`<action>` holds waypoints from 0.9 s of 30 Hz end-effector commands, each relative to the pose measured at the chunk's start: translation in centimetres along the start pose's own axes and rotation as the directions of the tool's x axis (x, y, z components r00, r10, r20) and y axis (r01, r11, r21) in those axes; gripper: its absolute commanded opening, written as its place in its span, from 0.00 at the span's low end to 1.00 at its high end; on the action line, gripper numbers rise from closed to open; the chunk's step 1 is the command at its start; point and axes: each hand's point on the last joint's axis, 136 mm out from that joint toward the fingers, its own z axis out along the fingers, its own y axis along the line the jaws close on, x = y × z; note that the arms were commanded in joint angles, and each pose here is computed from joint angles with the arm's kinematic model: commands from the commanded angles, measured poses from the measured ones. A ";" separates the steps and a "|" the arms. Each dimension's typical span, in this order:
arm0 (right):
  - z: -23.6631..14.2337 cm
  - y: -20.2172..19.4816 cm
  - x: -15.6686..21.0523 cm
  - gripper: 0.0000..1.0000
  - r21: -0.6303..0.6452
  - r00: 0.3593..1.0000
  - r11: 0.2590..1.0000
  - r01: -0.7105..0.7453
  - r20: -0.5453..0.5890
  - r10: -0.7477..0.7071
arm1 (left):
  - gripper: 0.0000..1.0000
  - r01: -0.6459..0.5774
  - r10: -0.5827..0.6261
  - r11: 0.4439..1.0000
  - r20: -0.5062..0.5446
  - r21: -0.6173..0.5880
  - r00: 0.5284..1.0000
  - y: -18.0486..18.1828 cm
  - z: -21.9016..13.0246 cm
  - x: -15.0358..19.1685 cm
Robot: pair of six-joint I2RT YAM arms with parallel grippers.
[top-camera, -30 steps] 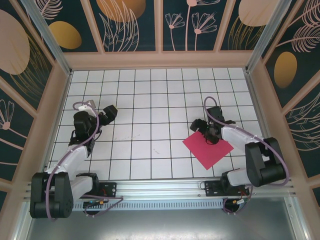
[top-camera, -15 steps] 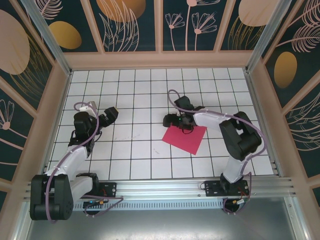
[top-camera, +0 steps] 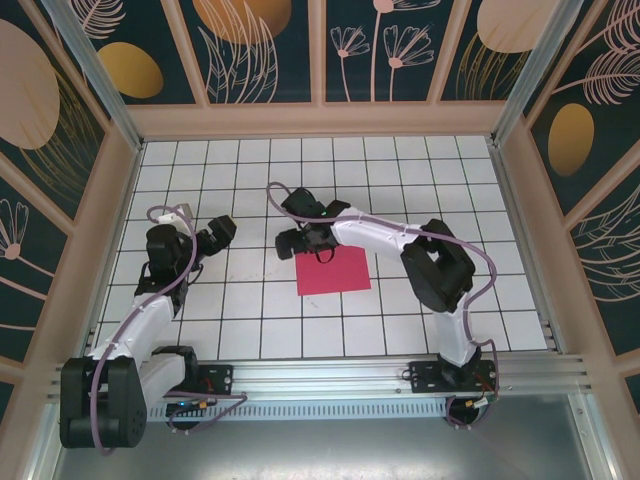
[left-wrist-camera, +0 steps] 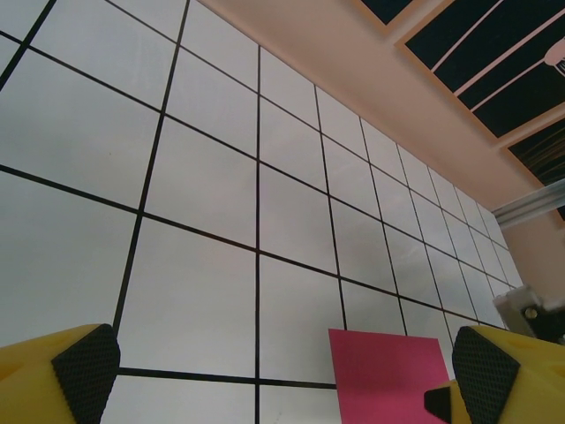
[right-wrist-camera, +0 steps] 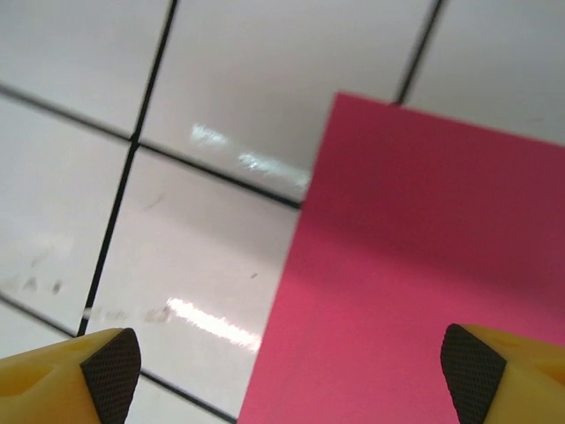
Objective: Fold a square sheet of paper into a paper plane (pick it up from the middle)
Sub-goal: Move the square sheet of paper to the center of the table, then fold the square sheet of paper in half at the center of the table.
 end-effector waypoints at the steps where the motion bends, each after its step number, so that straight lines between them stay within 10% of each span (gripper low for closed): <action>1: -0.9 -4.8 1.5 0.91 0.195 0.985 0.968 -0.160 -0.031 0.169 | 0.99 -0.025 0.025 1.000 0.009 -0.001 1.000 -0.1 -0.2 -0.3; 27: 4.9 -7.4 7.4 0.97 0.315 0.943 0.939 -0.139 -0.247 0.223 | 0.99 -0.013 0.014 1.000 -0.015 0.020 1.000 0.0 0.1 0.5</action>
